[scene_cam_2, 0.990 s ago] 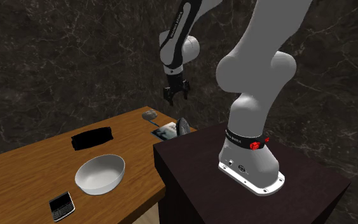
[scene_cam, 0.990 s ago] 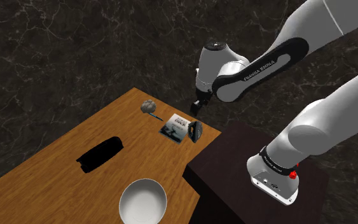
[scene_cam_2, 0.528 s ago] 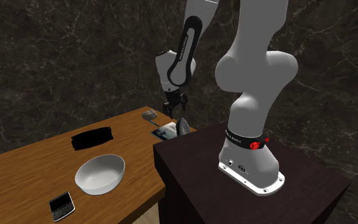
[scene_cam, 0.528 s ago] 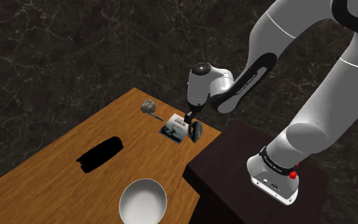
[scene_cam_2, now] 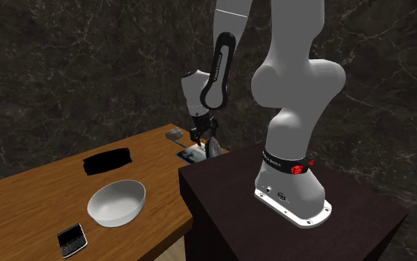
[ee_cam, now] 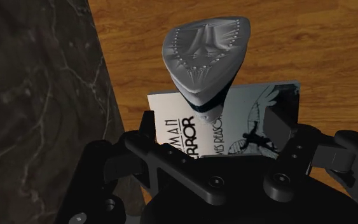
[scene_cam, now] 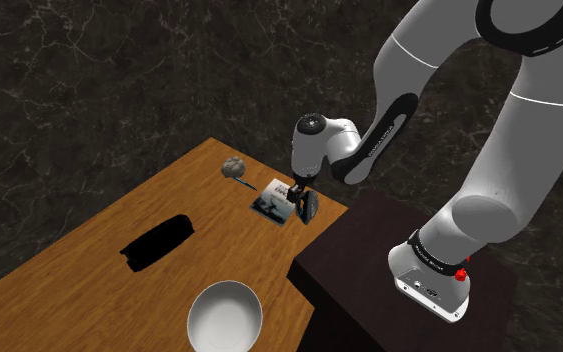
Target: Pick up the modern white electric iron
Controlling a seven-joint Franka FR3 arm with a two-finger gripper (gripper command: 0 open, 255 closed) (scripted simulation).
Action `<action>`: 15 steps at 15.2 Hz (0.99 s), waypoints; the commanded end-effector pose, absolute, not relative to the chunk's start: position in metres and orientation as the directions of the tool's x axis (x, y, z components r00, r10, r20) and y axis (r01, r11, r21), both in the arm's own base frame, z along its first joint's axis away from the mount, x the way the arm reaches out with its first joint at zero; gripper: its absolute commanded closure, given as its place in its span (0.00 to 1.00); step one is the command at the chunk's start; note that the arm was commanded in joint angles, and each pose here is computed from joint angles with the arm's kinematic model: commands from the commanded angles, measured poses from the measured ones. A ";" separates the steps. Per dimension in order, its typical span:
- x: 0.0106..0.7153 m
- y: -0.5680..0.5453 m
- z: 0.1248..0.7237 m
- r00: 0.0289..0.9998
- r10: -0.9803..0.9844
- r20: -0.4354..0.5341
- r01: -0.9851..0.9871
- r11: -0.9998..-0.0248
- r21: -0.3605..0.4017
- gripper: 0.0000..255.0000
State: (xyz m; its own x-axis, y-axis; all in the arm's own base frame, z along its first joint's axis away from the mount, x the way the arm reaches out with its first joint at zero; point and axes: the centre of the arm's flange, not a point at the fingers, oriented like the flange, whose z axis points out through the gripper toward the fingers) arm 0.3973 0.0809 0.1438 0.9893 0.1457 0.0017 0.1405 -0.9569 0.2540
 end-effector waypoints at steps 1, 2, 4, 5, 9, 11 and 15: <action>0.397 0.081 0.142 0.989 0.146 0.002 0.141 -0.957 0.254 1.00; 0.397 0.081 0.142 0.989 0.146 0.002 0.141 -0.957 0.254 1.00; 0.397 0.081 0.142 0.989 0.146 0.002 0.141 -0.957 0.254 1.00; 0.397 0.081 0.142 0.989 0.146 0.002 0.141 -0.957 0.254 1.00; 0.397 0.081 0.142 0.989 0.146 0.002 0.141 -0.957 0.254 1.00; 0.398 0.081 0.146 0.989 0.146 0.002 0.141 -0.957 0.254 1.00; 0.398 0.081 0.167 0.989 0.146 0.002 0.141 -0.957 0.254 1.00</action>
State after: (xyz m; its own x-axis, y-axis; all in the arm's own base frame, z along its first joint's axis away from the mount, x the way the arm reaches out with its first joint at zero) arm 0.3982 0.0811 0.1613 0.9893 0.1461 0.0020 0.1408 -0.9568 0.2543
